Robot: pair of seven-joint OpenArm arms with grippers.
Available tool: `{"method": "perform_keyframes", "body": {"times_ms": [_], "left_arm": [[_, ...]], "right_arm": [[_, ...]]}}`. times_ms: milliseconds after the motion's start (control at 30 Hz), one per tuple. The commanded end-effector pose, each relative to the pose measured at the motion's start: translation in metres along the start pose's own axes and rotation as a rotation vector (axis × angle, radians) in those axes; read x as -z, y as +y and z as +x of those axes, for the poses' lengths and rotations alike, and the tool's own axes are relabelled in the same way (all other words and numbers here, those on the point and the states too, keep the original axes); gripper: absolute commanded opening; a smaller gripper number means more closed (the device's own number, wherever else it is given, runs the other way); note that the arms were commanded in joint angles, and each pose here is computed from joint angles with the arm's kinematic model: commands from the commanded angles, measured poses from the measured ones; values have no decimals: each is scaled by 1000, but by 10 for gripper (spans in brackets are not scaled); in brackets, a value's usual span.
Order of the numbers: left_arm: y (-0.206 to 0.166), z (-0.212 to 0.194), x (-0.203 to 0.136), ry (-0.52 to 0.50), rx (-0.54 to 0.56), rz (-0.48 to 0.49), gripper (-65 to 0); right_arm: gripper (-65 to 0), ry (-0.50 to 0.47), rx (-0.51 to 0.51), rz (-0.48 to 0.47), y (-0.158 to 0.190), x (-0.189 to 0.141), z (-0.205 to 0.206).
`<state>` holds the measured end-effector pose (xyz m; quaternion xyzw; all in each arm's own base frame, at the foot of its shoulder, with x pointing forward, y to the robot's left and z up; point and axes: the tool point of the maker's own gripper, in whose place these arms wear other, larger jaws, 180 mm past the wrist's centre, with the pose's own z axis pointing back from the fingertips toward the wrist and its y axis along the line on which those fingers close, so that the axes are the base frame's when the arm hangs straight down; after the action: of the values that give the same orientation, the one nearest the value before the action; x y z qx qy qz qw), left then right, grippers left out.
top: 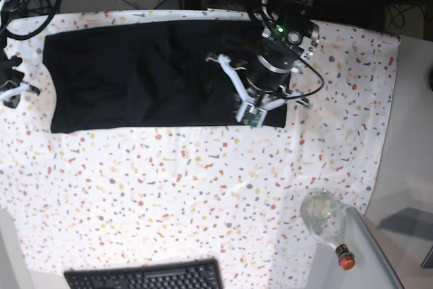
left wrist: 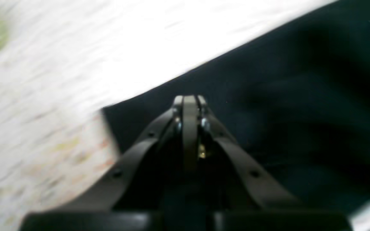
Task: Layout the t-shirt on the table in an organized manner, then fold the t-shirt properly
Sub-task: 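Push the strip end inward with the left gripper to shorten it, then grasp the strip's long edge with both grippers at its two ends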
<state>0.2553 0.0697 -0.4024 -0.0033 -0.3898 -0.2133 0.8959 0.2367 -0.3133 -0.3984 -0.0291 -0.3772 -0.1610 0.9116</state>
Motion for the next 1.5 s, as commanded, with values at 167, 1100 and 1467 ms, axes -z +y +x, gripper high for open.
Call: {"method": "perform_keyframes", "body": {"times_ms": [167,1100,1467], "left_arm": [[20,-28,9,94,98,84,-650],[89,-91,-42,188,34,215,-650],[156,-147,-39,35,-353,221,-650]], "right_arm": [[-650,-48,-11,3,-1,-2,16],[-204,110,29,226,22,19,-10],[-198,236,52,383,13,48,-31]]}}
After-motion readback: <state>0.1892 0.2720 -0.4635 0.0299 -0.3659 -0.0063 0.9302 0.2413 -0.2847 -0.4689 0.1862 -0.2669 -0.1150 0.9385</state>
